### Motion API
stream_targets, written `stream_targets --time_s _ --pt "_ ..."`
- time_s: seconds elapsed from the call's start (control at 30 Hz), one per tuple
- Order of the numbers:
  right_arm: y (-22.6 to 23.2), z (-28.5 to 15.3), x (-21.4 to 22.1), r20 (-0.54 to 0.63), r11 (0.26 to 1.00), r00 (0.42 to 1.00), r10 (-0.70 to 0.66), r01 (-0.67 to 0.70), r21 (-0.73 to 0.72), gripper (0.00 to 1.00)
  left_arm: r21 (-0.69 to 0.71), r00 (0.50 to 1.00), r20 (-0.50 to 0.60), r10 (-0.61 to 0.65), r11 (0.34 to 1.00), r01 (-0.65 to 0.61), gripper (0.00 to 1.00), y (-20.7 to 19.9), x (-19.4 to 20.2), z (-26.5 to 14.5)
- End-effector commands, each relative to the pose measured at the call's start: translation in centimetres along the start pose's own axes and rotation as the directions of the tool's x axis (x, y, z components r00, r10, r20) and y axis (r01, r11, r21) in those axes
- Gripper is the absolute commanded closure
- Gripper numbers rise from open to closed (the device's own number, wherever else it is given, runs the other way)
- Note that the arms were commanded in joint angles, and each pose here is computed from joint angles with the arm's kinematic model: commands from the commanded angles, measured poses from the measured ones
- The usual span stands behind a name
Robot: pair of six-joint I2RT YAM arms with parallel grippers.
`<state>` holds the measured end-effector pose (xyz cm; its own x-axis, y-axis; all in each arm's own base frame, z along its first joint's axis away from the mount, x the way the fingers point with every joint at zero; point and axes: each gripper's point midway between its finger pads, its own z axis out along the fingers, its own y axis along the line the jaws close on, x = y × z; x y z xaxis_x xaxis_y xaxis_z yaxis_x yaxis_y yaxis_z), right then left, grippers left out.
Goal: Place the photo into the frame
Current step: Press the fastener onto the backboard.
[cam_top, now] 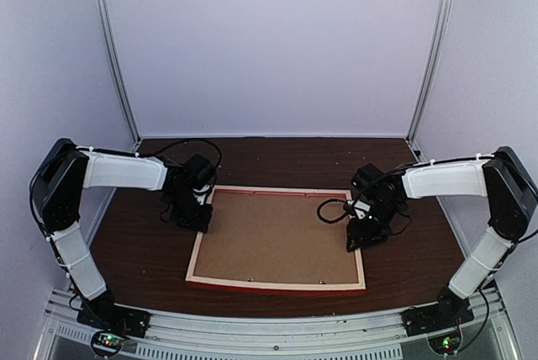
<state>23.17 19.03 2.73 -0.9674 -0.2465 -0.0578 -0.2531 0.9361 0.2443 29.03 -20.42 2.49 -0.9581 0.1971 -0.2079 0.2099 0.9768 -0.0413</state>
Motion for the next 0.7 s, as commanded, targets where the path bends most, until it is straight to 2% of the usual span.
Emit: stream_targets --time_s 0.0,0.17,0.37,0.57,0.67 --pt "0.1 -0.8 1.2 0.006 0.999 0.999 0.038 -0.038 -0.034 0.5 0.01 1.0 0.014 -0.004 1.0 0.004 0.62 -0.3 -0.4 -0.3" --pt "0.2 -0.9 2.1 0.018 0.995 0.997 0.076 -0.075 -0.059 0.5 0.018 1.0 0.024 -0.01 1.0 0.009 0.54 -0.5 -0.6 -0.6" --pt "0.4 -0.1 3.1 0.025 0.989 0.992 0.126 -0.123 -0.083 0.52 0.051 0.999 0.049 -0.01 0.999 0.007 0.35 -1.1 -1.3 -1.4" --pt "0.5 0.8 3.1 0.034 0.985 0.988 0.151 -0.147 -0.085 0.54 0.099 0.994 0.114 0.001 0.995 -0.012 0.24 -1.9 -2.4 -3.6" --pt "0.6 1.0 2.8 0.04 0.982 0.985 0.169 -0.165 -0.086 0.61 0.174 0.985 0.174 0.002 0.984 -0.033 0.11 -2.9 -2.8 -5.6"
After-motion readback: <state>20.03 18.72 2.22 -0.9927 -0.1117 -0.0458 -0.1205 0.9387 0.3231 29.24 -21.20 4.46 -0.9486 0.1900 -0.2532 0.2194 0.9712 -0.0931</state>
